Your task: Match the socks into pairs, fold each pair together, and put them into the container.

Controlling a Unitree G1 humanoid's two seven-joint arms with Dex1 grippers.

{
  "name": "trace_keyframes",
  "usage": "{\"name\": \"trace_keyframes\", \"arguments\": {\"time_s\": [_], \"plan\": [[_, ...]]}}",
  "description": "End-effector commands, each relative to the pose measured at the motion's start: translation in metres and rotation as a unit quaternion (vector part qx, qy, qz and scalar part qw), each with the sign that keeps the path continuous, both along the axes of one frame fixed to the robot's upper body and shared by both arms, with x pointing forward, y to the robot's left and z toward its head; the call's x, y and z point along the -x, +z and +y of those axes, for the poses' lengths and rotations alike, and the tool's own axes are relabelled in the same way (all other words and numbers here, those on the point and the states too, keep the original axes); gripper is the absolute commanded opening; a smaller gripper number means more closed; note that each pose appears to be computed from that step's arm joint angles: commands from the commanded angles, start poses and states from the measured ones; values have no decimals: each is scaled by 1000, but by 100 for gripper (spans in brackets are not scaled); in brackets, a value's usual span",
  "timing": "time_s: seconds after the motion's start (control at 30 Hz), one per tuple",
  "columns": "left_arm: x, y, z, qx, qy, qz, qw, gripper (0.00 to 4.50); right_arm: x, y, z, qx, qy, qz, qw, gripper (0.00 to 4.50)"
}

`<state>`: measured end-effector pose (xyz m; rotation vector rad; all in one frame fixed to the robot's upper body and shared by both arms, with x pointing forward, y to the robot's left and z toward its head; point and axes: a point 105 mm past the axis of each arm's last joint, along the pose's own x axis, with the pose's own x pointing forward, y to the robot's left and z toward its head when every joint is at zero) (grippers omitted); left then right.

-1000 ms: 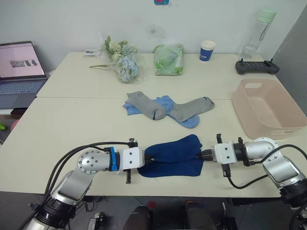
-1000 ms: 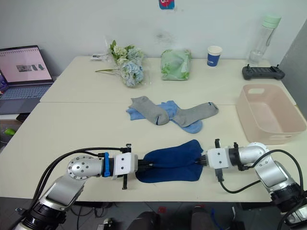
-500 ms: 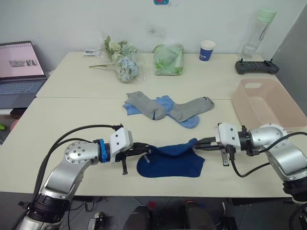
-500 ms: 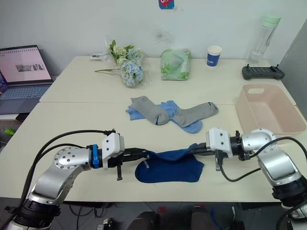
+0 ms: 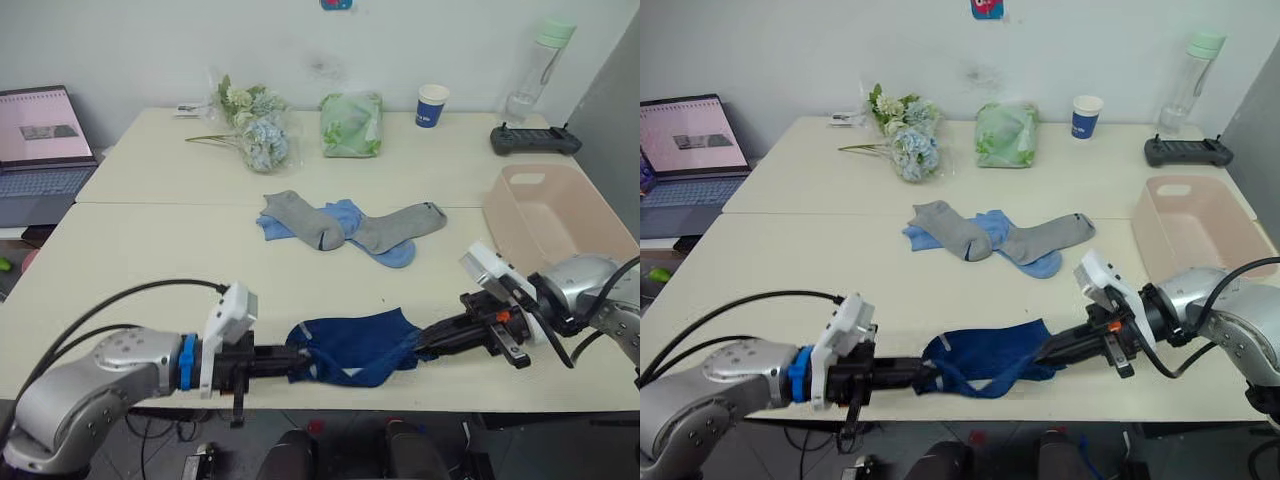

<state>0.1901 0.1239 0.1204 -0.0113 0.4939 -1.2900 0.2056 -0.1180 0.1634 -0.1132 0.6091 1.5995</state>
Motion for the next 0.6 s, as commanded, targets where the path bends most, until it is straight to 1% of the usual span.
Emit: {"name": "trace_keyframes", "arguments": {"time_s": [0.03,0.1,0.2,0.3,0.37,0.47,0.6], "plan": [[-10,-9,0,-10,36,-20,999,3,-4,-16,-7,29,-19,-5,999,0],[-15,-14,1,-21,47,-23,998,3,-2,-25,-12,50,-12,2,999,0],[-22,-16,1,-26,59,-31,997,3,-8,-30,-10,49,-22,-3,999,0],[-31,-18,5,-36,72,-39,996,3,-25,-33,-6,49,-35,-35,998,0],[-37,-19,8,-41,83,-42,995,3,-41,-36,-3,53,-51,-71,995,0],[-45,-20,10,-48,94,-57,993,3,-57,-41,0,58,-60,-105,991,0],[-57,-21,10,-59,108,-68,990,3,-72,-43,8,51,-73,-127,988,0]]}}
